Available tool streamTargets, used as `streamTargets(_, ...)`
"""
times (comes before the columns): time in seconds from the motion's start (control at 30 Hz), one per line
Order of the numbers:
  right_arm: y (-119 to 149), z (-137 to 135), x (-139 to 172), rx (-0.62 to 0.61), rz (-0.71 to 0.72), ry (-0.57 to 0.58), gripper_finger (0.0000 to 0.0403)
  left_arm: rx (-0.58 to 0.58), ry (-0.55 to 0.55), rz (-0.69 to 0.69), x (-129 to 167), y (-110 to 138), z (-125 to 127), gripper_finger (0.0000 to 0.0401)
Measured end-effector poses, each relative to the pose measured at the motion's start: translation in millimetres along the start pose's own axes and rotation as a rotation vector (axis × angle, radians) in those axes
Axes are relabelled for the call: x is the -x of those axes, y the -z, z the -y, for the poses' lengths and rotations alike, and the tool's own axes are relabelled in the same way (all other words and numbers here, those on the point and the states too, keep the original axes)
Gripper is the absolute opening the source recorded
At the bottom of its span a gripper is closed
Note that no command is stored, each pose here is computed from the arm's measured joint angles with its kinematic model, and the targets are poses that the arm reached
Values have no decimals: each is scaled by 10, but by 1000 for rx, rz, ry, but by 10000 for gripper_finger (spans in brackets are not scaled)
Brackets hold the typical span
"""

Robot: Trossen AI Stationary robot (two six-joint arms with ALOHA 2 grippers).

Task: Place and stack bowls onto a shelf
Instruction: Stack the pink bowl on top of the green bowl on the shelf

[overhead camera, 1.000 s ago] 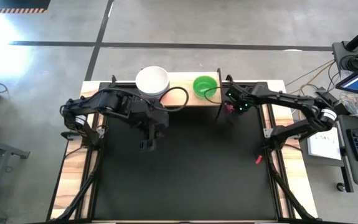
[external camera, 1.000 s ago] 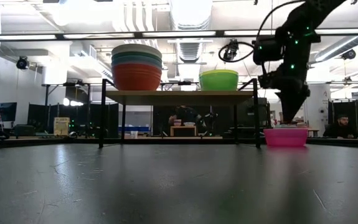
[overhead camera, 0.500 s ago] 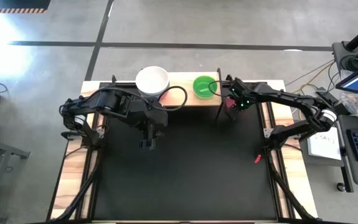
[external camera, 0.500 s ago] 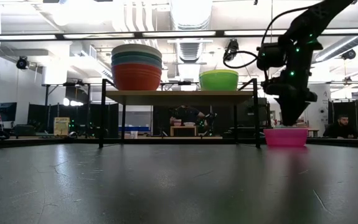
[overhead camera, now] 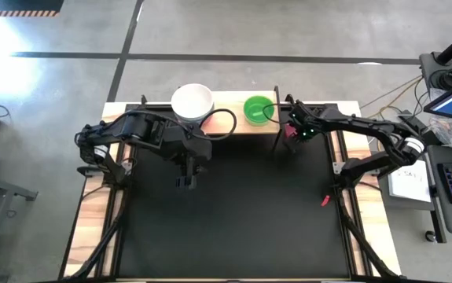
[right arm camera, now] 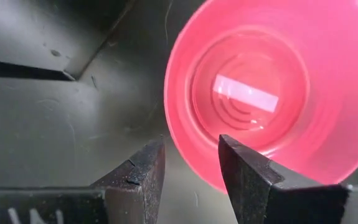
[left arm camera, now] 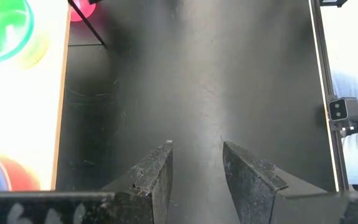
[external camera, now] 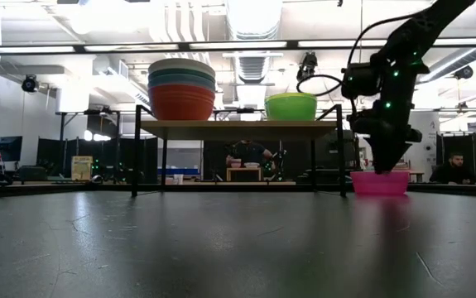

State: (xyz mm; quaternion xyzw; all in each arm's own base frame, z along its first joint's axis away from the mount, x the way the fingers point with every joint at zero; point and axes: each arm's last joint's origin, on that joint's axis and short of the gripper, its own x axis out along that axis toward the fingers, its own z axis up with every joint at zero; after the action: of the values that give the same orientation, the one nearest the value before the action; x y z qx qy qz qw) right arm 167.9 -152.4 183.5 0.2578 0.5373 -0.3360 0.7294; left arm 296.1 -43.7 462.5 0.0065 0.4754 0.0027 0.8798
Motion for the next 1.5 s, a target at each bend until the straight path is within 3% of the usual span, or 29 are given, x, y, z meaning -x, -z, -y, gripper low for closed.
streamTargets(0.37, -10, -9, -279, 13, -116, 16, 131, -2, -1, -9, 0, 9, 1, 123)
streamTargets(0.73, -9, -8, -249, 19, -106, 15, 14, -21, -1, -12, 0, 12, 1, 123)
streamTargets(1.1, 55, 6, -98, -6, -107, 18, 8, -19, -1, -12, 0, 12, 1, 123)
streamTargets(1.5, 123, 42, 352, -75, 79, 40, 8, -36, -1, -12, 0, 12, 1, 123)
